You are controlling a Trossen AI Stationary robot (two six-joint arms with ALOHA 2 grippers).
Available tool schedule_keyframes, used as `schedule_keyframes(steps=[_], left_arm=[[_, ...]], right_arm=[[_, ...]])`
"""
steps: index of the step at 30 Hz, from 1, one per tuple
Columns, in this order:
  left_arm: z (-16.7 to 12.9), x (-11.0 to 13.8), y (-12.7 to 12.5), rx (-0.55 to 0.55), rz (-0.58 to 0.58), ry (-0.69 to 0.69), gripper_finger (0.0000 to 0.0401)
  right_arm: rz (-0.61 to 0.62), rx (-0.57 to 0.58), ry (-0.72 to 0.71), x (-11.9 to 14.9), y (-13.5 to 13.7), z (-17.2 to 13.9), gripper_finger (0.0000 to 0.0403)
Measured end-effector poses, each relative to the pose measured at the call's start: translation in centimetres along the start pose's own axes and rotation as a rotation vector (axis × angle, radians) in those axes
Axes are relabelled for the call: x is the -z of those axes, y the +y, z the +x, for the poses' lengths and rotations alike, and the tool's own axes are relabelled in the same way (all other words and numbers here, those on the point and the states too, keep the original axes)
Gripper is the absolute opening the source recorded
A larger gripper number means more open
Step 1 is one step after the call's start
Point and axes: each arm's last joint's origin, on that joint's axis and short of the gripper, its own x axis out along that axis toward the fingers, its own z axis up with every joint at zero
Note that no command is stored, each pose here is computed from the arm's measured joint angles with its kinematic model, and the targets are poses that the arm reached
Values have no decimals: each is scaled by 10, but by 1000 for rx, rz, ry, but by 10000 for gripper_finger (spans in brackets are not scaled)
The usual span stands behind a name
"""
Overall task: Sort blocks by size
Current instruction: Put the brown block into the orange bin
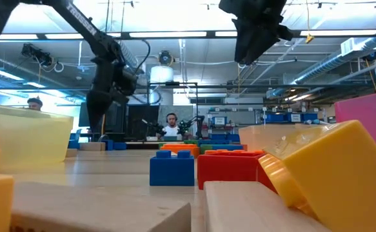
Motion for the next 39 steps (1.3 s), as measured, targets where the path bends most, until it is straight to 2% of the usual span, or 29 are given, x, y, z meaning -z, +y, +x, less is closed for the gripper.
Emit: schedule_keyframes(steps=[7, 13, 18, 26, 33, 39], left_arm=[[26, -1, 23, 12, -61, 60, 204], [34, -2, 28, 34, -74, 63, 204], [34, -3, 25, 137, -70, 14, 204], [22, -2, 23, 210, -112, 32, 204], [7, -15, 32, 153, -124, -87, 204], [11, -20, 28, 197, -12, -117, 204]], right_arm=[[5, 19, -20, -2, -1, 1, 168], [21, 29, -21, -5, -5, 3, 168], [33, 37, -21, -8, -8, 5, 167], [39, 48, -20, -12, -11, 7, 167], [29, 59, -20, -15, -16, 10, 165], [33, 64, -20, -17, -17, 11, 166]])
